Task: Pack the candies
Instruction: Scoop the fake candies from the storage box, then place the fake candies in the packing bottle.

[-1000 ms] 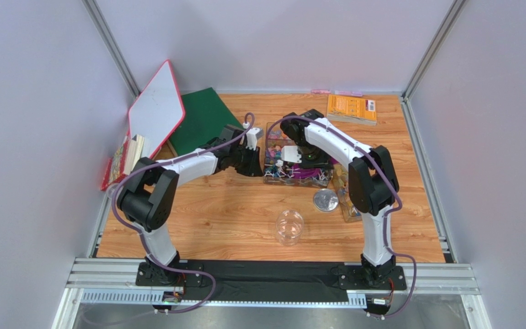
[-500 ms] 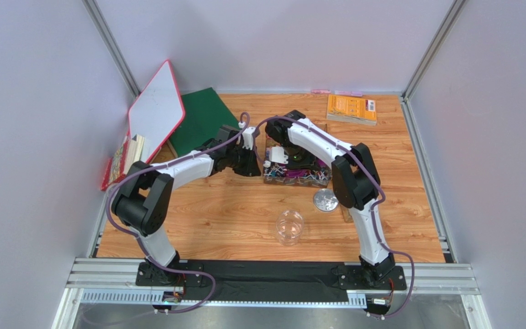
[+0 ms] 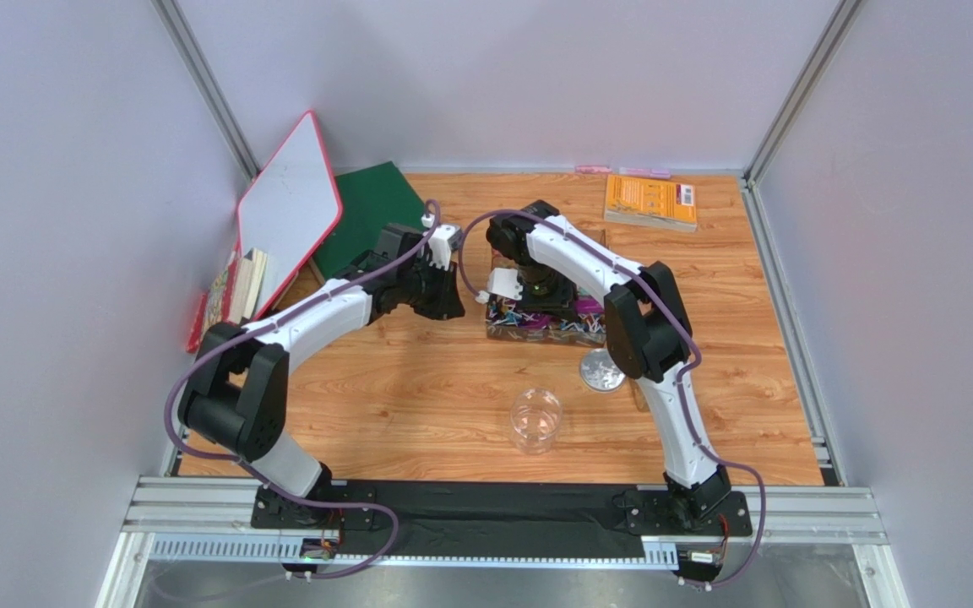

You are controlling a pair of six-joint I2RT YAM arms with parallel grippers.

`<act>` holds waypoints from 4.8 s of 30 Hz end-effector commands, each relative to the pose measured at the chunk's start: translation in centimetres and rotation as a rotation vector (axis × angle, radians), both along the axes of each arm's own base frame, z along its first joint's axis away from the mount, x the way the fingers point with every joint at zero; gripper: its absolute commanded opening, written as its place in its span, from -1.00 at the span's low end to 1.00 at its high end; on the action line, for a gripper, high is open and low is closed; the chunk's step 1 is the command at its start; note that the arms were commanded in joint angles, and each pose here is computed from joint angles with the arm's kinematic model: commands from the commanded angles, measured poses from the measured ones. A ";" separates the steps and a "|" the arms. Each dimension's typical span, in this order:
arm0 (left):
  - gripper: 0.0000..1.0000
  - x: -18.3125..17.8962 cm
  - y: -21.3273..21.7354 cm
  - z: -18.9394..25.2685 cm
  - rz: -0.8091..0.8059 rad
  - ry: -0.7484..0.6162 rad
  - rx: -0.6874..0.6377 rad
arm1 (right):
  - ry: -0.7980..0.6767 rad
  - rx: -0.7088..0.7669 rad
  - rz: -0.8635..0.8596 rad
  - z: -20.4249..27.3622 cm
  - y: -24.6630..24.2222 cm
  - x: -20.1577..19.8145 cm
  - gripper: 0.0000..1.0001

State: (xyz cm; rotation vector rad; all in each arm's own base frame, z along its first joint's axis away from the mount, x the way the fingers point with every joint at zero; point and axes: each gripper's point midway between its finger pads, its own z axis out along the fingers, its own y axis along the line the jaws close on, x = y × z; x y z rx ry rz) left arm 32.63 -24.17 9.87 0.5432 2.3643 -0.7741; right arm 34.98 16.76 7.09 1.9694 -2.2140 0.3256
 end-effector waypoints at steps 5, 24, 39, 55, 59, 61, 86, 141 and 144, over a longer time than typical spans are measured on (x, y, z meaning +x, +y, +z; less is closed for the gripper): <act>-0.64 -0.7 1.8 2.4 -0.051 -0.064 0.041 | 0.261 0.014 -0.115 -0.3 -0.1 -5.3 -1.00; -0.56 2.2 6.0 3.9 -0.039 -0.116 0.147 | 0.197 0.301 -0.132 -0.8 1.3 -5.3 -1.00; -0.54 4.3 4.8 4.8 -0.155 -0.137 0.162 | -0.010 0.602 -0.182 0.3 3.3 -1.5 -1.00; -0.54 5.9 4.3 5.2 -0.167 -0.137 0.167 | -0.129 0.684 -0.215 2.7 2.9 -0.6 -1.00; -0.54 5.9 4.2 5.1 -0.170 -0.134 0.158 | -0.137 0.671 -0.233 2.6 2.0 -0.6 -1.00; -0.54 5.9 4.0 5.0 -0.170 -0.131 0.151 | -0.131 0.661 -0.242 2.2 1.6 -0.8 -1.00; -0.54 6.4 3.9 5.3 -0.179 -0.149 0.152 | -0.137 0.655 -0.240 1.4 -1.6 -2.0 -1.00; 0.99 -0.5 5.5 6.9 -0.147 -0.116 0.133 | -0.057 0.391 0.248 9.5 -10.4 -20.4 -1.00; 0.99 -0.4 5.9 7.1 -0.141 -0.137 0.158 | -0.049 0.355 0.265 9.5 -10.3 -20.4 -1.00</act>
